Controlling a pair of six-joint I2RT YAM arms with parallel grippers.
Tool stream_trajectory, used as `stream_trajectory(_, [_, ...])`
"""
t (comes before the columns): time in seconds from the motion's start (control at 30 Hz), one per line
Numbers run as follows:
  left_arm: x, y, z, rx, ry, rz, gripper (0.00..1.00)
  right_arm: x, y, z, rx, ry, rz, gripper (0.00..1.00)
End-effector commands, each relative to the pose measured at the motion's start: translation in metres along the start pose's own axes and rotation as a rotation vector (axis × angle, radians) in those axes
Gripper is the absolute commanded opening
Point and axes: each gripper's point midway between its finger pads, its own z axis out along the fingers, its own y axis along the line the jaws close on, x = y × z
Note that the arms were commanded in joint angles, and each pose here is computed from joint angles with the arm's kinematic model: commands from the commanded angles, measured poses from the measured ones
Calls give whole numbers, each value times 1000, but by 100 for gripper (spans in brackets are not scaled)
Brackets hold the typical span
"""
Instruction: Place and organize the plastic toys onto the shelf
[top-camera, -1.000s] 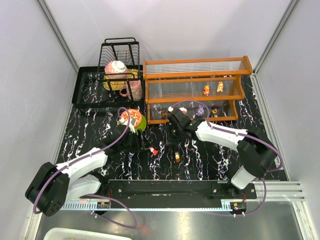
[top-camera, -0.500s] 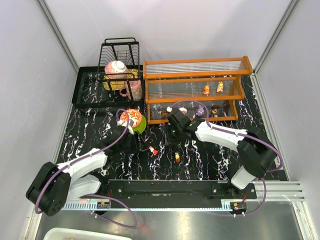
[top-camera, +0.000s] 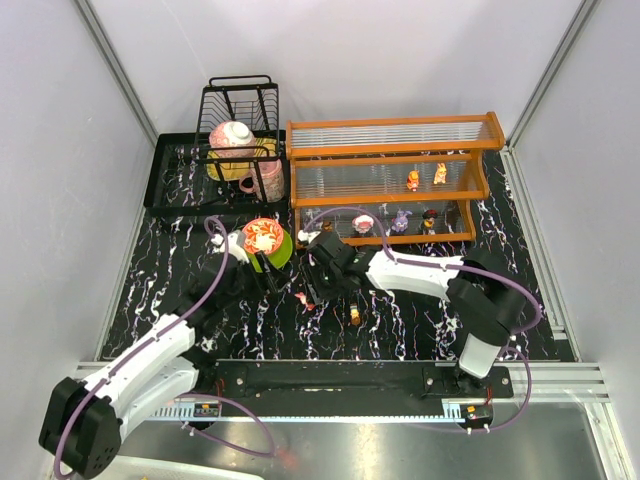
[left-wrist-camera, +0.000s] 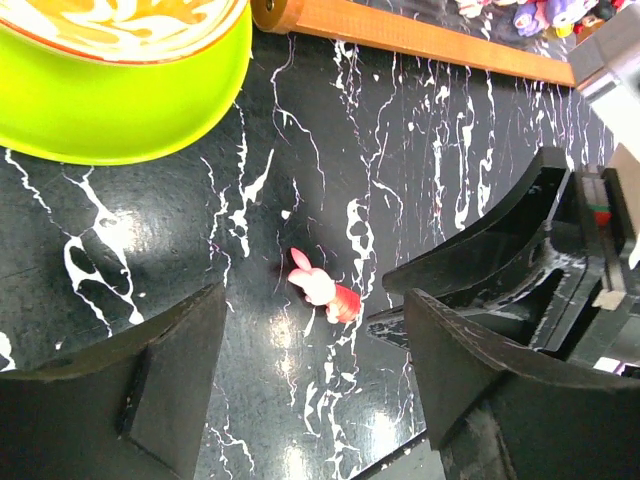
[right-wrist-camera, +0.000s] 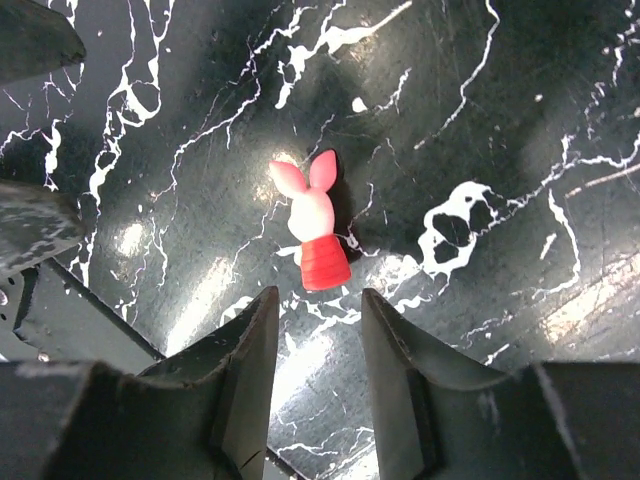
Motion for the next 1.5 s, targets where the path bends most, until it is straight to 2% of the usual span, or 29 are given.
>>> stream_trajectory(0.0, [-13, 1, -6, -15, -50, -14, 75, -24, 9, 3, -2, -68, -89, 45])
stream_trajectory(0.73, [-16, 9, -9, -25, -53, -22, 76, -7, 8, 32, -10, 10, -95, 42])
stream_trajectory(0.9, [-17, 10, -10, -27, -59, -27, 76, -2, 6, 35, -11, 22, -88, 34])
stream_trajectory(1.13, [-17, 9, -9, -20, -56, -26, 76, 1, 8, 30, -27, 20, -78, 17])
stream_trajectory(1.33, [-19, 0, -8, 27, -49, -1, 76, 3, 17, 7, -89, -10, -79, 2])
stream_trajectory(1.47, [-22, -14, -10, 97, -51, 30, 75, -5, 36, -21, -198, -69, -97, 0])
